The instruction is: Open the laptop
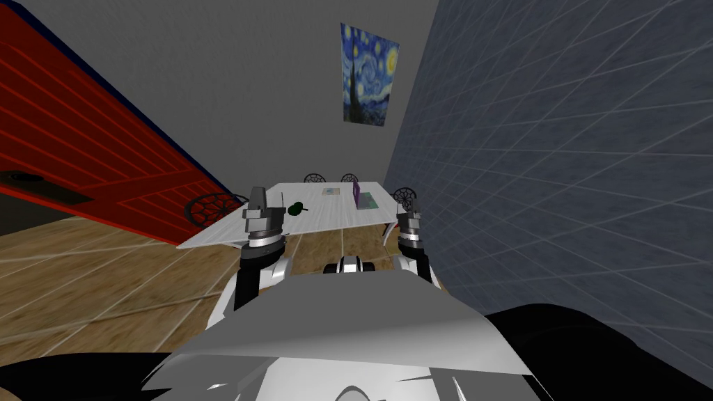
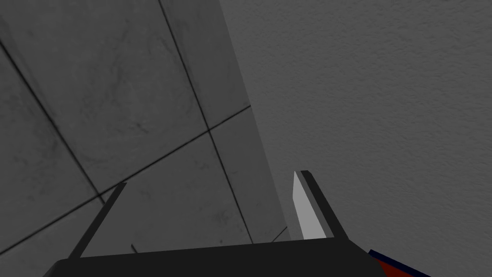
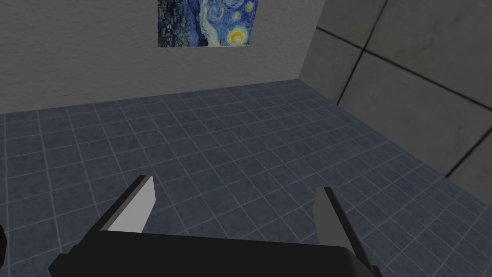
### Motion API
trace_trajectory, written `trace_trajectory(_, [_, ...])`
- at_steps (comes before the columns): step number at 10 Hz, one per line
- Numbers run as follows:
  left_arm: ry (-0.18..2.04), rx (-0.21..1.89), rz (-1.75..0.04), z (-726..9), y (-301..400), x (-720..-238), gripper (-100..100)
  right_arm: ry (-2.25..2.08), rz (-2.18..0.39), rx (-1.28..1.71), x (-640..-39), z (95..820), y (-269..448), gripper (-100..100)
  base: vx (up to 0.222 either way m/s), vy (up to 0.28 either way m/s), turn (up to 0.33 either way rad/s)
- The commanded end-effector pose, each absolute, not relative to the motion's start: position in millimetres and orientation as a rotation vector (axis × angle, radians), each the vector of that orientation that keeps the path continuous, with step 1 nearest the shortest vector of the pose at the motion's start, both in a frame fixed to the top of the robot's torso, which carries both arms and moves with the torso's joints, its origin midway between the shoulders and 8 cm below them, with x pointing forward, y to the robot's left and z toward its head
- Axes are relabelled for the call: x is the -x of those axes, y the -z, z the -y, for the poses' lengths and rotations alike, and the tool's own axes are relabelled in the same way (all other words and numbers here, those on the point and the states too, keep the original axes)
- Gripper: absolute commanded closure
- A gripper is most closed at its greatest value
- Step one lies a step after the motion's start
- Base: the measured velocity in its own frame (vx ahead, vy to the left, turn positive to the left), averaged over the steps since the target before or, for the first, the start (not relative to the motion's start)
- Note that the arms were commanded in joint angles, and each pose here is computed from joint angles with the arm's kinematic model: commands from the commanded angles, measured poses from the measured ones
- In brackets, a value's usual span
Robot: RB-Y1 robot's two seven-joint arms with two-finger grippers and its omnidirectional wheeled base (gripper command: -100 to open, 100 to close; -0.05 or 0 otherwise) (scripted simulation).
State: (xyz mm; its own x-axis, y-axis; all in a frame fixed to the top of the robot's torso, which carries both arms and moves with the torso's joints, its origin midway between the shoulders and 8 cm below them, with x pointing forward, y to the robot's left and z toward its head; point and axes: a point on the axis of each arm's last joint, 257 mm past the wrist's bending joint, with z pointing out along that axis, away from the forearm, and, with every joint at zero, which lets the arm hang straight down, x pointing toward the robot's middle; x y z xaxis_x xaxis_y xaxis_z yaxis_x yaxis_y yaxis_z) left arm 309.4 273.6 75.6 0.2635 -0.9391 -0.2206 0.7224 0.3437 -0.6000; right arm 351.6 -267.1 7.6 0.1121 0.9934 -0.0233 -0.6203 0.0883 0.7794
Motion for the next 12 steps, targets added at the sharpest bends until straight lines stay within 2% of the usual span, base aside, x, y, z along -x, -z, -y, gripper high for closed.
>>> trace_trajectory(1, [1.169,0.421,-0.605,-274,-76,-309,0,-1.268,-0.784,-0.629,-360,259,5,-100,0.011,0.052,0.007])
trace_trajectory(7, [1.169,0.421,-0.605,-274,-76,-309,0,-0.969,-1.052,-0.391,-388,254,45,-100,0.012,0.082,-0.002])
trace_trajectory(12, [1.169,0.421,-0.605,-274,-76,-309,0,-0.76,-1.171,-0.235,-404,260,68,-100,0.008,0.063,-0.004])
